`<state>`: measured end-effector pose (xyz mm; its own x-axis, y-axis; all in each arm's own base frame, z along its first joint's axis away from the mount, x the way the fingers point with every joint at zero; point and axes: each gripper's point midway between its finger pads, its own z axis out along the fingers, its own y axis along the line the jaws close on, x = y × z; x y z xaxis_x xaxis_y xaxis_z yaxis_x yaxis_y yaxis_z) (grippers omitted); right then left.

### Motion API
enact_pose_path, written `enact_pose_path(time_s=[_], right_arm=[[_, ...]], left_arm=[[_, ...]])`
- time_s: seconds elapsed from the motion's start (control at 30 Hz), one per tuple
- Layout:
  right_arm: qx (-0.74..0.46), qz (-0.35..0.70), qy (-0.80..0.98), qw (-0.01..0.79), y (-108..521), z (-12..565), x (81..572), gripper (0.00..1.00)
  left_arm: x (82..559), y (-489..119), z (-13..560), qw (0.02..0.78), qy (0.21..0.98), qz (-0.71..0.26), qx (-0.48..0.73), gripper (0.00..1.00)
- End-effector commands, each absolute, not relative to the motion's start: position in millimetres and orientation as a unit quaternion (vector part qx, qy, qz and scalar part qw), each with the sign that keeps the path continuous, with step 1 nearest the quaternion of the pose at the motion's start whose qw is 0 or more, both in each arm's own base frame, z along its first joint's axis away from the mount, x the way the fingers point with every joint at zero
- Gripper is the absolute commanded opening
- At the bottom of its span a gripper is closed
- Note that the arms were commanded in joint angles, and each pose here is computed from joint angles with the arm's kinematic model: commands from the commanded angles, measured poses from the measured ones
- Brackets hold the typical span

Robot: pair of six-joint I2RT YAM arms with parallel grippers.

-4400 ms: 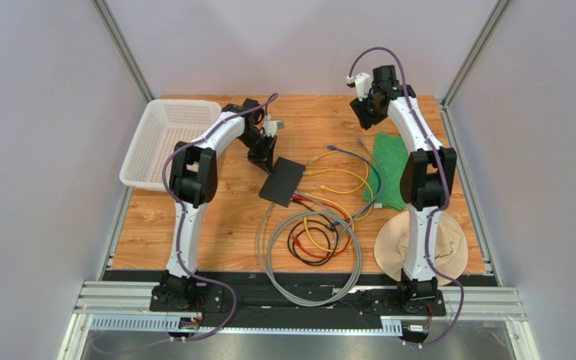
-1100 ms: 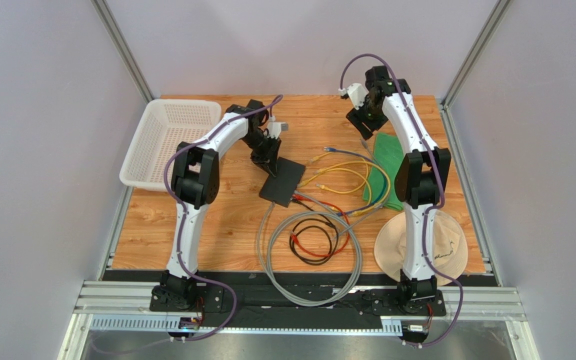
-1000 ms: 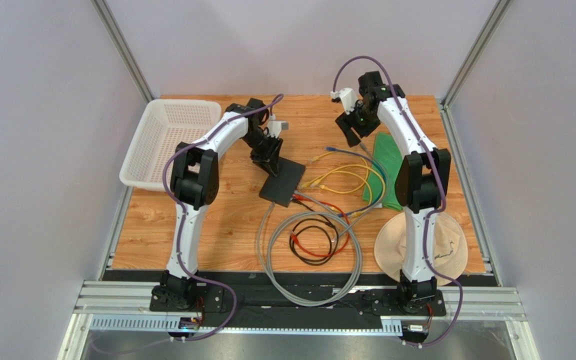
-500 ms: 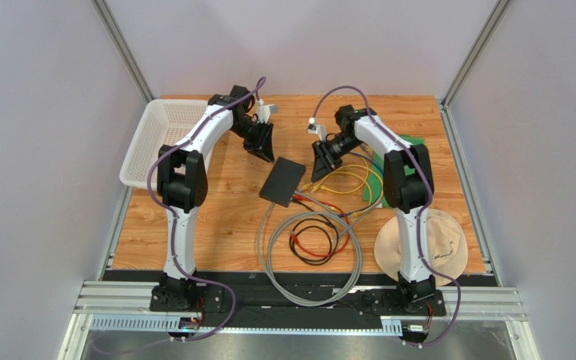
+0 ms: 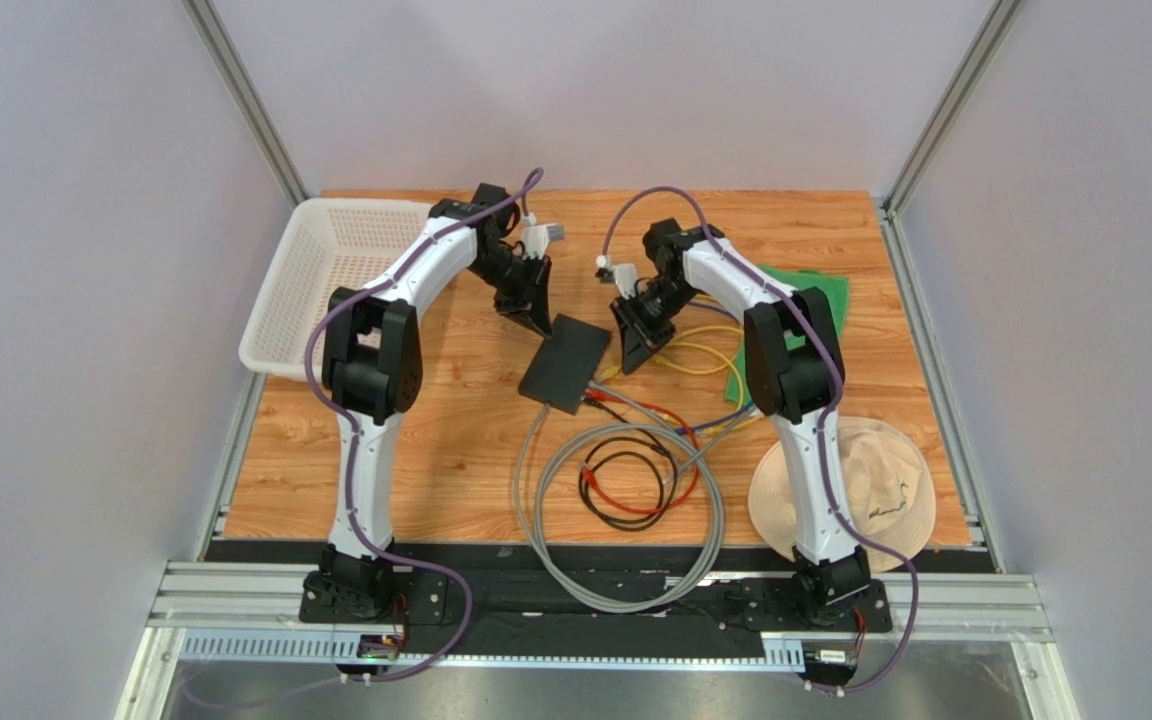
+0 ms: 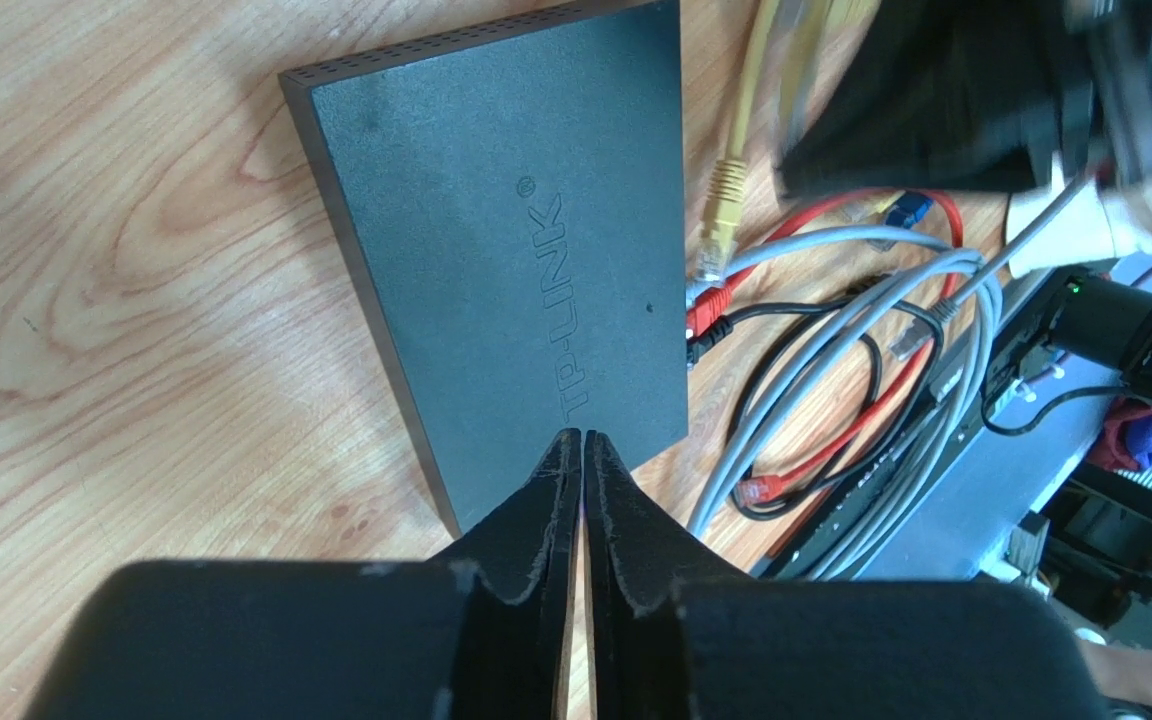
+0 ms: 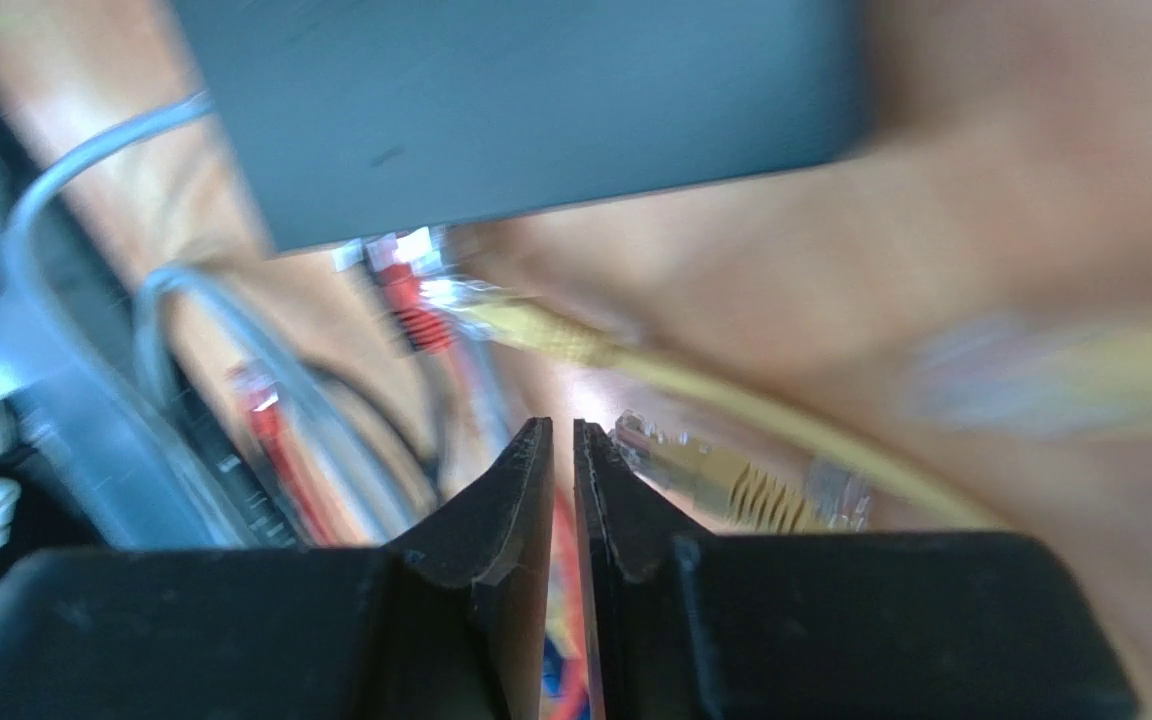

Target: Pull the plug from the switch port

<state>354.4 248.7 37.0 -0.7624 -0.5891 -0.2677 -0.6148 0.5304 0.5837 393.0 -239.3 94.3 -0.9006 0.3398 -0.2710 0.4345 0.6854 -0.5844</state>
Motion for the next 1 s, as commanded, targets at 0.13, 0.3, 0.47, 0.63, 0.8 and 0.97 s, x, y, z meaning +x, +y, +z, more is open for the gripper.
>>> enact_pose_path(time_s=[0.13, 0.3, 0.47, 0.63, 0.8, 0.97], right_arm=[[-0.286, 0.202, 0.894, 0.279, 200, 82, 536, 0.19], [-0.281, 0.261, 0.855, 0.350, 212, 158, 528, 0.37], [-0.289, 0.398, 0.821, 0.289, 246, 143, 430, 0.63], [-0.300, 0.455, 0.826, 0.145, 265, 93, 368, 0.72], [-0.325, 0.429, 0.832, 0.136, 272, 70, 369, 0.64], [-0.330, 0.426, 0.834, 0.119, 272, 57, 365, 0.61]], left_arm=[[396, -240, 95, 0.077, 0.916, -0.332, 0.213, 0.18], [398, -240, 110, 0.097, 0.910, -0.332, 0.227, 0.32], [417, -239, 124, 0.174, 0.905, -0.315, 0.228, 0.47], [410, -236, 99, 0.142, 0.916, -0.311, 0.208, 0.52], [408, -233, 71, 0.116, 0.926, -0.302, 0.195, 0.51], [406, -232, 54, 0.097, 0.930, -0.296, 0.196, 0.50]])
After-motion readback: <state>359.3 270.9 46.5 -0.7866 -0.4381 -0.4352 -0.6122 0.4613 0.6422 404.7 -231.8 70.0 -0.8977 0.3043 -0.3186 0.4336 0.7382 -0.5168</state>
